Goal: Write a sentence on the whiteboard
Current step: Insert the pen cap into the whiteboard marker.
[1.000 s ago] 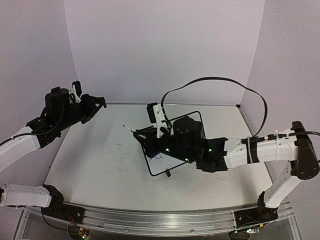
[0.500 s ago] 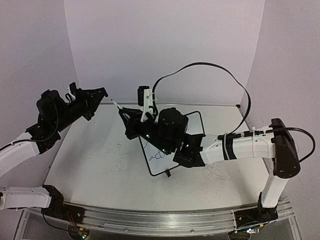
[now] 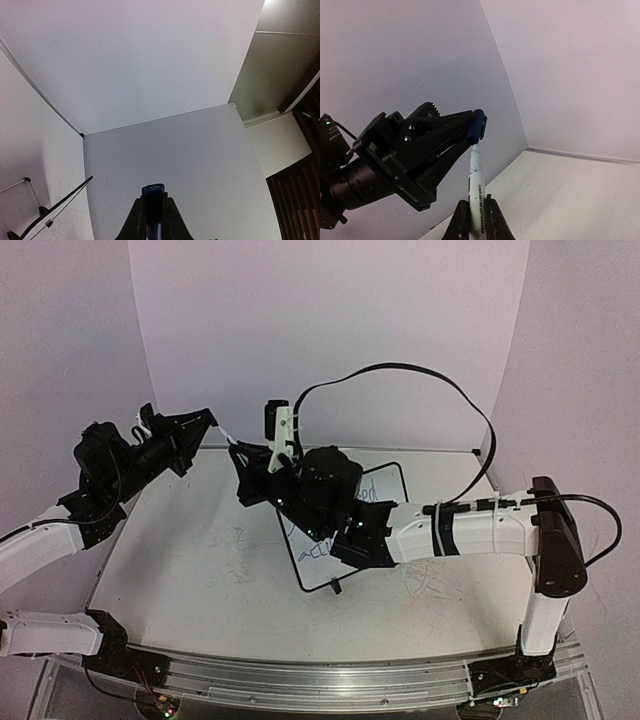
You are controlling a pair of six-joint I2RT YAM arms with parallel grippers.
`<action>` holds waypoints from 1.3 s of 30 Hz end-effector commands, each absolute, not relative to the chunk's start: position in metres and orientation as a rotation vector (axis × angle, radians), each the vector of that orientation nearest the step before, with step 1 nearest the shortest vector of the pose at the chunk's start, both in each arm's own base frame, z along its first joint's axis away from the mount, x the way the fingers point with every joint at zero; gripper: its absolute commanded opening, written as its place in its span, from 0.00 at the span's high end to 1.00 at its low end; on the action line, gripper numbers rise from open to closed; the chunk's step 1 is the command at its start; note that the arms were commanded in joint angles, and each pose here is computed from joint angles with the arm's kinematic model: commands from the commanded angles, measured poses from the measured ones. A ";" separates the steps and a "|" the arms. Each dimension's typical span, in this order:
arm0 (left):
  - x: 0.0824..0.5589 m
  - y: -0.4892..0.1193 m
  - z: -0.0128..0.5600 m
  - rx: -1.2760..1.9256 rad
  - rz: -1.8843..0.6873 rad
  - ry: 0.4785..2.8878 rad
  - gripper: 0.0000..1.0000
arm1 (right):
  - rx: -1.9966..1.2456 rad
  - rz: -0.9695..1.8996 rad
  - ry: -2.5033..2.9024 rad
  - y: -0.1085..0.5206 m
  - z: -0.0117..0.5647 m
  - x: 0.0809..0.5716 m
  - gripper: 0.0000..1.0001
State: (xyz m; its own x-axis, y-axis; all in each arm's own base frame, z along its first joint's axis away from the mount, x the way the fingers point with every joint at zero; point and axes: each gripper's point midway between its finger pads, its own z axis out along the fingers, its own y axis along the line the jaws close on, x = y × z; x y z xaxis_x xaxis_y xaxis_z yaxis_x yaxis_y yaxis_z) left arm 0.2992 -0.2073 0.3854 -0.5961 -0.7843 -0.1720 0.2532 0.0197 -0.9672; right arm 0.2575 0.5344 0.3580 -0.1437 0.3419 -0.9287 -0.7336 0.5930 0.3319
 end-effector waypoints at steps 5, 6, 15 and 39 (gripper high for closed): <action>0.294 -0.208 0.404 -0.512 -1.749 1.445 1.00 | -0.338 0.961 1.394 0.534 0.377 0.258 1.00; 0.294 -0.208 0.404 -0.510 -1.750 1.445 1.00 | -0.341 0.963 1.393 0.535 0.377 0.257 1.00; 0.296 -0.207 0.398 -0.525 -1.738 1.447 1.00 | -0.344 0.958 1.355 0.532 0.384 0.247 1.00; 0.291 -0.209 0.406 -0.492 -1.767 1.434 1.00 | -0.314 0.902 1.389 0.539 0.377 0.258 1.00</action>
State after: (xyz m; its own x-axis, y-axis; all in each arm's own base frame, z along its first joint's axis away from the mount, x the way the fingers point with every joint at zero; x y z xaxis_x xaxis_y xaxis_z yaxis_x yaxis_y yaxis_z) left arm 0.2982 -0.2099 0.3852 -0.6086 -0.7767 -0.1622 0.2691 -0.0097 -0.9631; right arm 0.2569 0.5370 0.3600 -0.1022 0.3269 -0.9395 -0.7050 0.6425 0.3003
